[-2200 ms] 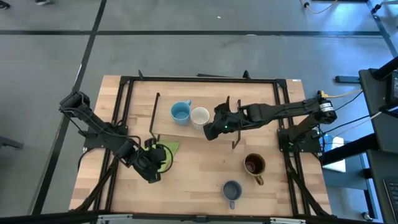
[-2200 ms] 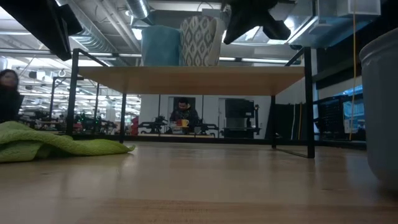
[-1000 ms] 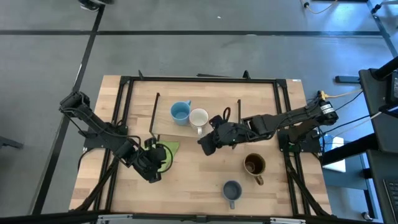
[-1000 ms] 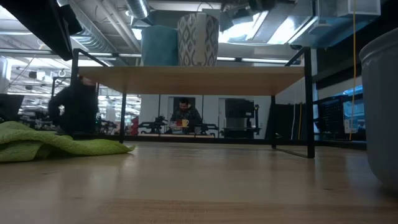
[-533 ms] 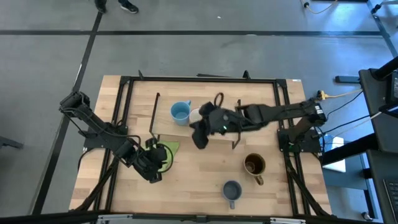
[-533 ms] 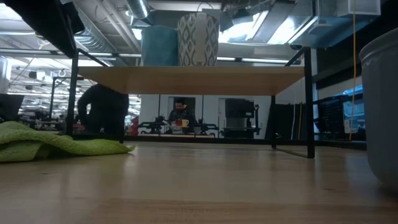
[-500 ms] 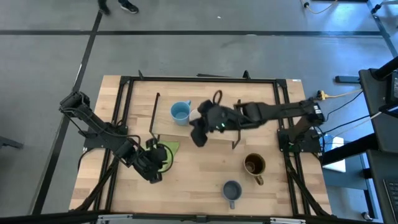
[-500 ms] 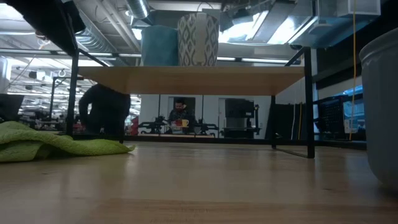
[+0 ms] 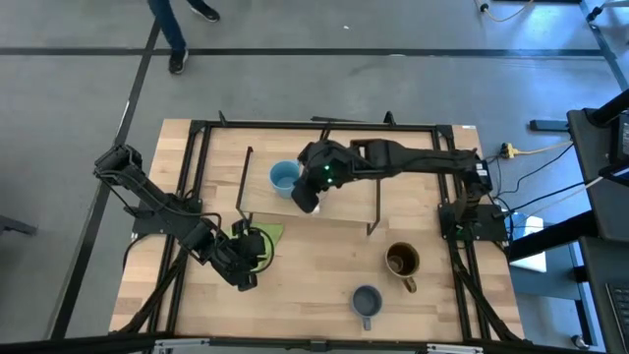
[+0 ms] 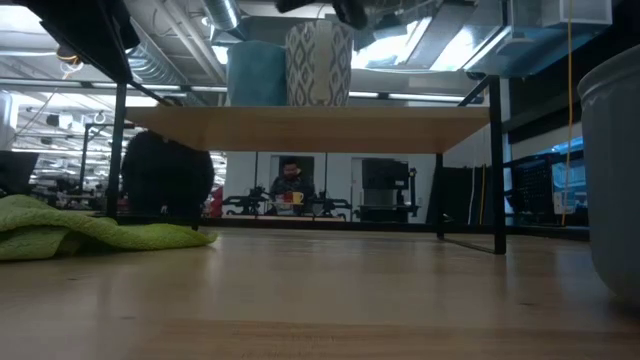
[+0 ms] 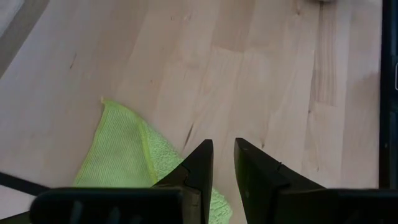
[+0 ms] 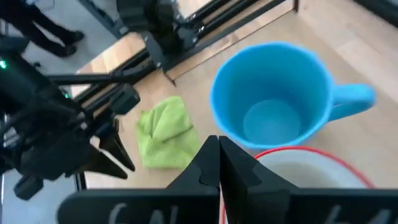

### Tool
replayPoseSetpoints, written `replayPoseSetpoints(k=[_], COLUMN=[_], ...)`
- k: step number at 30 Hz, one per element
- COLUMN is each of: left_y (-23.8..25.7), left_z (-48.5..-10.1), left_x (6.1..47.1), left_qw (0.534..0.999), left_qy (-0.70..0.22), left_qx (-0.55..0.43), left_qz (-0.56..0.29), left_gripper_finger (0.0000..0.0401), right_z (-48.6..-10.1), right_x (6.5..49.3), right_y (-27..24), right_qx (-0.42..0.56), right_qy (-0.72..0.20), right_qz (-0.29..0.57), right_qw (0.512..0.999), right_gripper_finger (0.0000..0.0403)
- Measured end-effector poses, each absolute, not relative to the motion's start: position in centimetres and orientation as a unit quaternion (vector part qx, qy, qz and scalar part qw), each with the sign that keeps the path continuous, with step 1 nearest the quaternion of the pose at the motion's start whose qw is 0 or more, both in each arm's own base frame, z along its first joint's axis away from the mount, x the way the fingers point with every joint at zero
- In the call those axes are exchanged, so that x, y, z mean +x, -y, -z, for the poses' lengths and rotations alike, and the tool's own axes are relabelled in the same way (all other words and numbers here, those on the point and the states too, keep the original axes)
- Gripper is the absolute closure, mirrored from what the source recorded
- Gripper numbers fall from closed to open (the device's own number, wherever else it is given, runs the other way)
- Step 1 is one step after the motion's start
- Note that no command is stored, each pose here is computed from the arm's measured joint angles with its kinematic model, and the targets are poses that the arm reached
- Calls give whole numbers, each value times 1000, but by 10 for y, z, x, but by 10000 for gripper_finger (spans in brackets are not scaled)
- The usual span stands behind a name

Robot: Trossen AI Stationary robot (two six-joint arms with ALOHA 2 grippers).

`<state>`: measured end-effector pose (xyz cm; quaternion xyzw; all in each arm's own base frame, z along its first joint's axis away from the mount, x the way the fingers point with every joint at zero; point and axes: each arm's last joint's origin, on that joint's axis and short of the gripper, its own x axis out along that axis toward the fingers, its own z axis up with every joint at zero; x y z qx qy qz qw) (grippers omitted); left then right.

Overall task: Stack small to large cups/mugs on shelf
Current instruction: Adjust the gray patterned mug on the shelf

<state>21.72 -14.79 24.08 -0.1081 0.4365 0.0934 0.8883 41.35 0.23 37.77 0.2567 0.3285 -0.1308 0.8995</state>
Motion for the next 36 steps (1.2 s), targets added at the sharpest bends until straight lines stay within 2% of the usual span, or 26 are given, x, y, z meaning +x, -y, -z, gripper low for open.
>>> replayPoseSetpoints(k=[9,20,36], left_y=[148,148,144], left_z=[-241,-241,-241], left_x=[217,217,220], left_qw=[889,890,889], left_qy=[-435,-433,-432], left_qx=[-106,-104,-107], left_qz=[-95,-97,-104], left_gripper_finger=[340,340,340], right_z=[-373,-373,-366], right_x=[416,416,408], right_y=[0,3,20], right_qx=[223,126,122], right_qy=[-344,-350,-397], right_qz=[111,94,113], right_qw=[905,923,903], right_gripper_finger=[403,403,403])
